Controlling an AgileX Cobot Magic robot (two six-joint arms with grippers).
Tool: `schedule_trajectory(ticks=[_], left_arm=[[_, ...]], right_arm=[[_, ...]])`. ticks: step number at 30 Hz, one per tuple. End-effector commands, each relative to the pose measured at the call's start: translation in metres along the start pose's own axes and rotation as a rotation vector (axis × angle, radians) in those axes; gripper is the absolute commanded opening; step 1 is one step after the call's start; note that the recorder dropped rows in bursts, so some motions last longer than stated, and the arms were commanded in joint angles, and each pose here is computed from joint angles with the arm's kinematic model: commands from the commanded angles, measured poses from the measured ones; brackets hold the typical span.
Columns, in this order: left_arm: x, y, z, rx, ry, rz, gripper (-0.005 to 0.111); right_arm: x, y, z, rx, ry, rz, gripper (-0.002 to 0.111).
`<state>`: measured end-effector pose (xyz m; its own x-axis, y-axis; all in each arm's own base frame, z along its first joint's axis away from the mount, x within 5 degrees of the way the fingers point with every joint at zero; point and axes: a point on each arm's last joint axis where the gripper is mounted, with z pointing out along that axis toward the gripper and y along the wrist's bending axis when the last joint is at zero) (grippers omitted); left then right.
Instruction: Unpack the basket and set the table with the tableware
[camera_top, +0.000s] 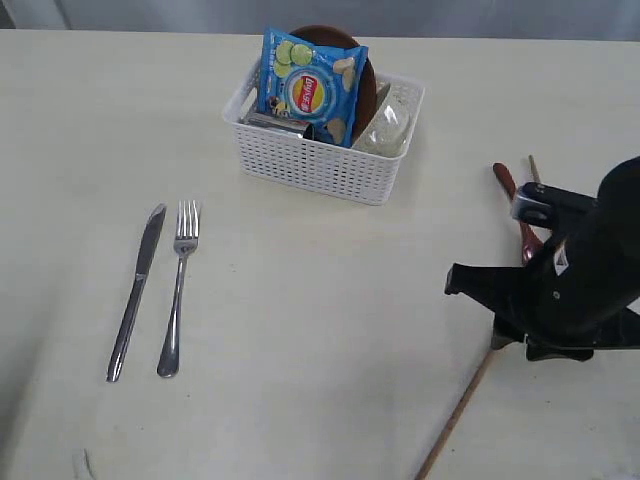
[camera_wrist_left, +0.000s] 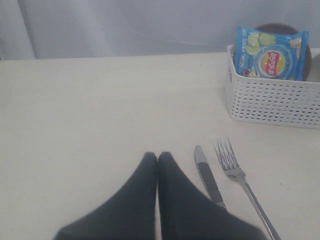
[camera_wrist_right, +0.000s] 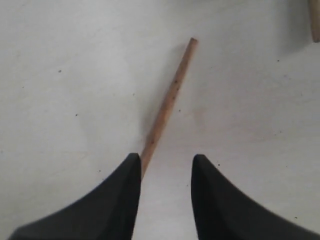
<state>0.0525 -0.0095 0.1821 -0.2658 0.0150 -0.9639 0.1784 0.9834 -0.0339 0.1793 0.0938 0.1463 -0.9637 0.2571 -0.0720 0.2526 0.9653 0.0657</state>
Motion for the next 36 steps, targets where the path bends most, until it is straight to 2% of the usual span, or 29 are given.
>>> schedule_trajectory(ticks=[1, 7, 8, 10, 11, 19, 23, 27, 31, 36], left_arm=[[0.000, 0.000, 0.000, 0.003, -0.010, 0.005, 0.000], [0.000, 0.000, 0.000, 0.003, -0.010, 0.005, 0.000], [0.000, 0.000, 0.000, 0.003, -0.010, 0.005, 0.000], [0.000, 0.000, 0.000, 0.003, -0.010, 0.005, 0.000], [0.000, 0.000, 0.000, 0.003, -0.010, 0.005, 0.000], [0.000, 0.000, 0.000, 0.003, -0.010, 0.005, 0.000], [0.000, 0.000, 0.000, 0.003, -0.010, 0.005, 0.000], [0.000, 0.000, 0.000, 0.003, -0.010, 0.005, 0.000], [0.000, 0.000, 0.000, 0.003, -0.010, 0.005, 0.000], [0.000, 0.000, 0.000, 0.003, -0.010, 0.005, 0.000]], right_arm=[[-0.004, 0.003, 0.017, 0.009, 0.004, 0.025, 0.032], [-0.008, 0.008, 0.041, 0.016, 0.024, 0.040, 0.030], [-0.008, 0.008, 0.043, 0.016, 0.024, 0.038, 0.026], [-0.010, 0.010, 0.046, 0.005, 0.011, 0.002, 0.002], [-0.011, 0.011, 0.046, -0.007, -0.002, -0.016, -0.001], [-0.031, 0.027, 0.029, -0.003, -0.013, -0.200, -0.001], [-0.056, 0.048, 0.005, -0.020, -0.064, -0.295, -0.001], [-0.091, 0.061, -0.028, 0.025, -0.172, -0.351, -0.001], [-0.131, 0.054, -0.054, 0.077, -0.217, -0.316, -0.001], [-0.167, 0.032, -0.057, 0.119, -0.187, -0.288, -0.001]])
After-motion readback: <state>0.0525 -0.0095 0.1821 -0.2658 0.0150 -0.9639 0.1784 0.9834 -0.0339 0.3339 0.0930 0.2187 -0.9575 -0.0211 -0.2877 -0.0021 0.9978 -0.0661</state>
